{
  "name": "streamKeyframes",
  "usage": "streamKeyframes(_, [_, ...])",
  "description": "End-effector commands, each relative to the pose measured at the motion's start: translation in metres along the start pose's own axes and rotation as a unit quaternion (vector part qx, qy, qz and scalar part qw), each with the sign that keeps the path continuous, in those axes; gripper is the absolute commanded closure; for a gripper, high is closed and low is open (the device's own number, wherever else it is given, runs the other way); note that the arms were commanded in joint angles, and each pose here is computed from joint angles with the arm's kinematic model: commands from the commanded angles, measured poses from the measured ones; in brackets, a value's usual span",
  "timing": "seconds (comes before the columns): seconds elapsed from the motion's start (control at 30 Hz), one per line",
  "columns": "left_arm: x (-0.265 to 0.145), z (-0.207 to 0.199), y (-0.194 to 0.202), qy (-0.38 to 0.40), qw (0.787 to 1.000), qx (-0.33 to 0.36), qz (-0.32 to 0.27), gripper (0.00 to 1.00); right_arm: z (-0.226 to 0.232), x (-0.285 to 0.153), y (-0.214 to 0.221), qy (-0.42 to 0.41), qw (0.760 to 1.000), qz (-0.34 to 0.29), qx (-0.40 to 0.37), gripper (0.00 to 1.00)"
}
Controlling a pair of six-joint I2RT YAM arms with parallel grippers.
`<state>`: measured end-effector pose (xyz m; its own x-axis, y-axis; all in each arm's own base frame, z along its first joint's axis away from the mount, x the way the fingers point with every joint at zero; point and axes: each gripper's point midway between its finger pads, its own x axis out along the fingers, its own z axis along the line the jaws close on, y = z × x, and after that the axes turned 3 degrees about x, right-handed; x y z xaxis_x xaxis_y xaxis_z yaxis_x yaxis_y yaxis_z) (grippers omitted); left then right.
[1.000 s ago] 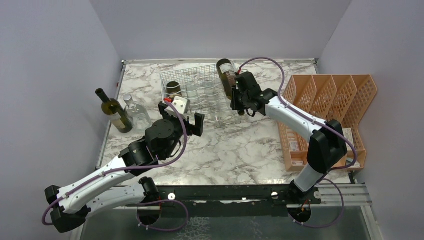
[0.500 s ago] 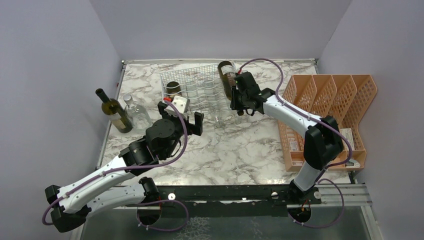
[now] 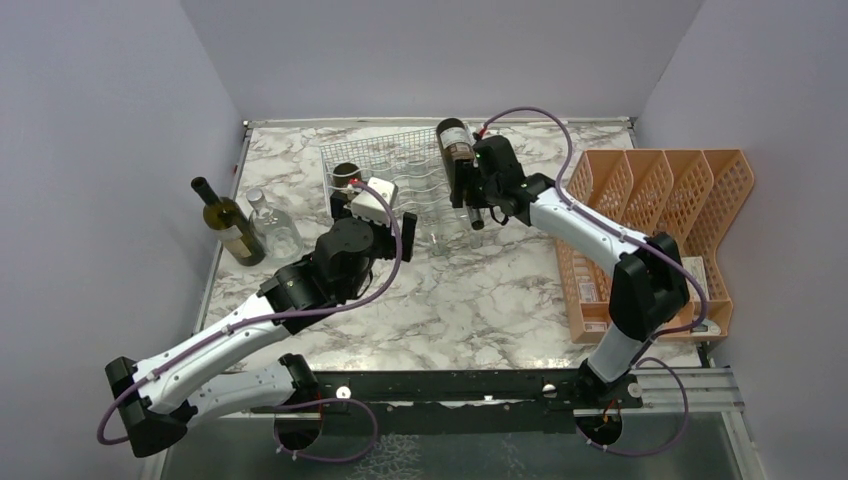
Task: Put the wine bottle on the wine rack
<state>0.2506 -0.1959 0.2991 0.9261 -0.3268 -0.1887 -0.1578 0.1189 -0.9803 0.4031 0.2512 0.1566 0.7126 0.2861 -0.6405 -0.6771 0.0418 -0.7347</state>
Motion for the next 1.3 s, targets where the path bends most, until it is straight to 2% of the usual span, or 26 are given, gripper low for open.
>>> streamKeyframes(0.0, [0.013, 0.007, -0.004, 0.007, 1.000, -0.006, 0.014, 0.01, 0.004, -0.031, -0.039, -0.013, 0.997, -0.071, 0.011, 0.26])
streamKeyframes(0.07, [0.024, 0.019, 0.001, 0.000, 0.999, -0.021, 0.030, 0.01, 0.003, -0.047, -0.047, -0.017, 0.996, -0.088, 0.015, 0.24])
streamKeyframes(0.27, [0.041, 0.077, 0.009, -0.086, 0.993, -0.052, 0.059, 0.01, 0.002, -0.096, -0.051, -0.049, 0.991, -0.125, 0.019, 0.24])
streamKeyframes(0.43, [0.023, 0.149, 0.006, -0.228, 0.970, -0.077, 0.045, 0.01, 0.006, -0.127, -0.032, -0.102, 0.986, -0.131, 0.007, 0.25])
streamKeyframes(0.6, [0.008, 0.202, 0.003, -0.319, 0.942, -0.089, 0.041, 0.01, 0.015, -0.149, -0.012, -0.155, 0.980, -0.121, -0.015, 0.28])
streamKeyframes(0.77, [0.001, 0.239, 0.006, -0.374, 0.920, -0.105, 0.047, 0.09, 0.023, -0.163, 0.005, -0.199, 0.974, -0.110, -0.023, 0.32])
streamKeyframes(0.93, [0.003, 0.268, 0.023, -0.407, 0.902, -0.122, 0.079, 0.19, 0.025, -0.173, 0.012, -0.219, 0.969, -0.112, -0.017, 0.33])
streamKeyframes(1.27, [0.015, 0.289, 0.076, -0.415, 0.884, -0.163, 0.139, 0.38, 0.027, -0.177, 0.018, -0.234, 0.966, -0.109, -0.014, 0.37])
